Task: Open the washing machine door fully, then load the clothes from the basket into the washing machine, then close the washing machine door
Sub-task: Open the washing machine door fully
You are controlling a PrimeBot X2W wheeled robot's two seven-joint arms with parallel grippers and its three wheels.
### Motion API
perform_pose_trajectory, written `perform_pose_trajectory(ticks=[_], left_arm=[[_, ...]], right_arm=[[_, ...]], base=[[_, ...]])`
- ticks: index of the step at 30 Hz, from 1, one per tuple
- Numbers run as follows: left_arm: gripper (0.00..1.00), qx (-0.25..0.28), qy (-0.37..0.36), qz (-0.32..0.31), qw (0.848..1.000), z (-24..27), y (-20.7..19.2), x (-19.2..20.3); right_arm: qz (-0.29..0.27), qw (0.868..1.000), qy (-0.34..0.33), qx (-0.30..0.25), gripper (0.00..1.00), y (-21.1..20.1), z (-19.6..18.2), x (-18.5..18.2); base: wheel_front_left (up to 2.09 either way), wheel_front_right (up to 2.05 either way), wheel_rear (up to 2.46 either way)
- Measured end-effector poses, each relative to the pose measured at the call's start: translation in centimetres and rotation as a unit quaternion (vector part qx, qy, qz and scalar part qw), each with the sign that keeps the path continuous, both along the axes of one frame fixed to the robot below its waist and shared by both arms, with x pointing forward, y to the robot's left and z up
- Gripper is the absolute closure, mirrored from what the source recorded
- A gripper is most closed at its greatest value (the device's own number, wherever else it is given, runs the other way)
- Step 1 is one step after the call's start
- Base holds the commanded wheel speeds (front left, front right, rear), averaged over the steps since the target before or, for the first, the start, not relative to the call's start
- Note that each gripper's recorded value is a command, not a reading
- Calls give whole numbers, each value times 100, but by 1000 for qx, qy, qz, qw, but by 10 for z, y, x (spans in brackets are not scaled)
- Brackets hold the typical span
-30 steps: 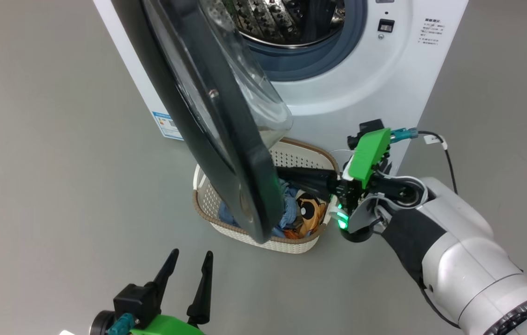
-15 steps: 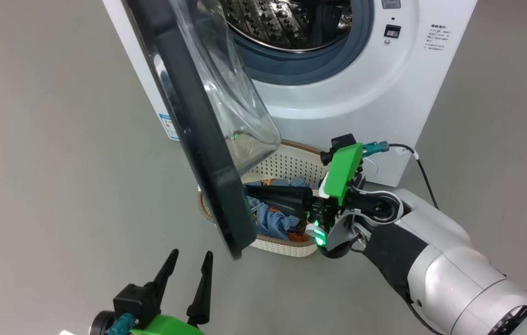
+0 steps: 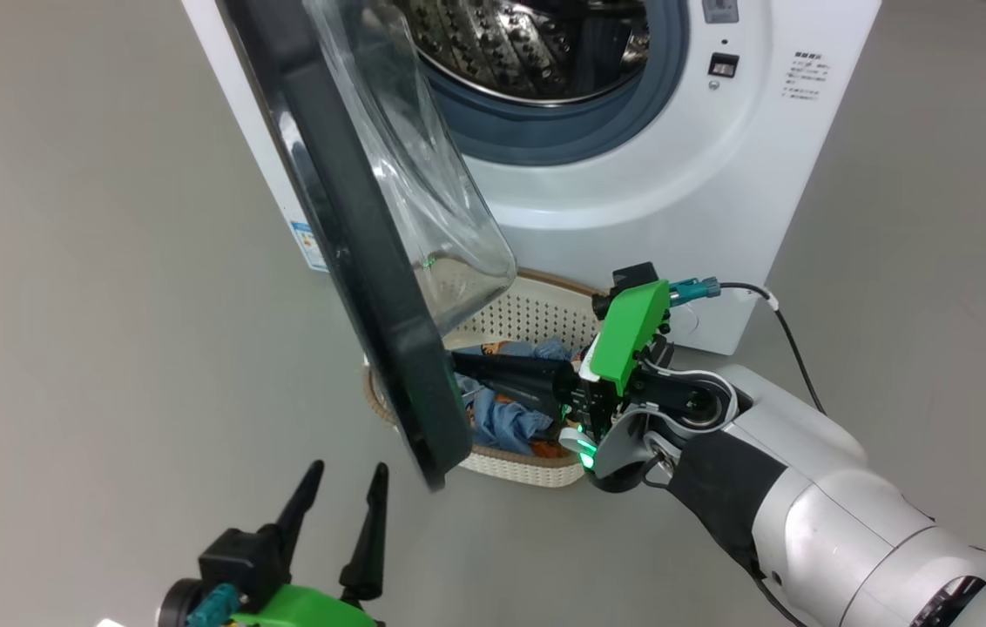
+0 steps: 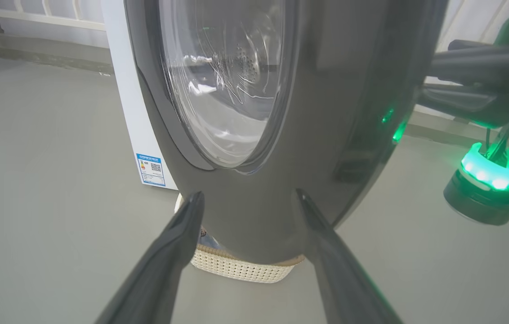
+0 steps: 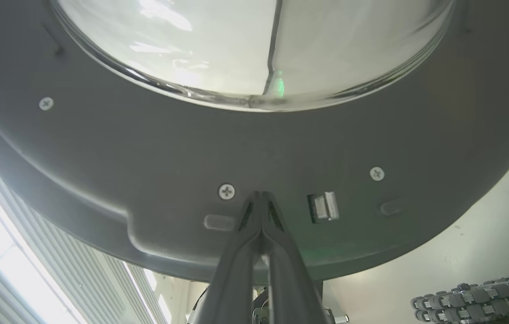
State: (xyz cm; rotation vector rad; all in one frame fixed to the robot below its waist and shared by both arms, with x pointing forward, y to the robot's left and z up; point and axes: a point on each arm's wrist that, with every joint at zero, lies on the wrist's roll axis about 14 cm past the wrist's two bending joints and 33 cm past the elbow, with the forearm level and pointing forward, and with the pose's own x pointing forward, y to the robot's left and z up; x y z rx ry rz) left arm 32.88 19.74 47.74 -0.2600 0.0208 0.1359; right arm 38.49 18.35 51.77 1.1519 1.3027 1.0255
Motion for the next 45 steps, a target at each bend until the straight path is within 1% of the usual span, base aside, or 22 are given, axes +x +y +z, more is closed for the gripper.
perform_pose_trajectory(ticks=[4,5,7,10,12,14,16,17,19,21,22,24,26,27,29,30,32,34,36,40,41,45], left_arm=[[0,3,-9,5,1000,5,4,0],[0,3,-9,6,1000,5,5,-3],[0,3,-11,9,1000,5,7,-5],[0,5,-17,11,1000,8,10,-7],[0,7,-24,13,1000,12,12,-7],[0,8,-27,16,999,13,14,-10],[0,8,-30,14,999,13,14,-13],[0,9,-30,13,999,13,14,-14],[0,13,-33,9,999,15,13,-15],[0,15,-37,7,999,16,12,-16],[0,17,-39,5,999,17,12,-15],[0,17,-44,1,999,20,10,-15],[0,17,-47,-6,999,21,7,-13],[0,17,-51,-7,999,23,7,-12],[0,20,-56,-10,998,27,6,-10],[0,21,-58,-12,998,28,5,-9],[0,20,-57,-14,998,27,4,-8],[0,20,-56,-16,998,26,3,-6],[0,21,-58,-16,998,28,4,-3],[0,21,-61,-25,998,30,-1,3],[0,21,-62,-28,997,30,-2,4],[0,21,-64,-38,997,32,-8,8]], right_arm=[[-30,999,-24,0,100,-6,9,10],[-49,998,-38,6,100,-13,17,17],[-63,995,-71,-6,100,-23,18,22],[-97,985,-141,-31,100,-41,17,29],[-124,972,-194,-47,100,-55,18,32],[-146,954,-255,-66,100,-70,18,33],[-167,926,-326,-91,100,-88,15,33],[-174,909,-363,-106,100,-97,13,33],[-192,869,-437,-128,100,-117,13,34],[-206,831,-496,-146,100,-136,14,35],[-209,814,-519,-155,100,-145,14,35],[-213,786,-553,-179,100,-164,12,37],[-225,762,-572,-203,100,-183,10,40],[-241,751,-577,-214,100,-195,12,44],[-273,720,-592,-238,100,-221,19,53],[-289,708,-596,-247,100,-232,22,55],[-314,690,-598,-261,100,-248,20,52],[-323,678,-602,-271,100,-254,13,40],[-335,663,-606,-283,100,-262,8,29],[-375,636,-603,-301,100,-283,8,13],[-380,630,-603,-307,100,-286,6,8],[-394,618,-597,-328,100,-296,-2,-8]], base=[[0,0,0],[0,0,0],[0,0,0],[0,0,0],[0,0,0],[0,0,0],[0,0,0],[0,0,0],[0,0,0],[0,0,0],[0,0,0],[0,0,0],[0,0,0],[0,0,0],[0,0,0],[0,0,0],[0,0,0],[0,0,0],[0,0,0],[0,0,0],[0,0,0],[0,0,0]])
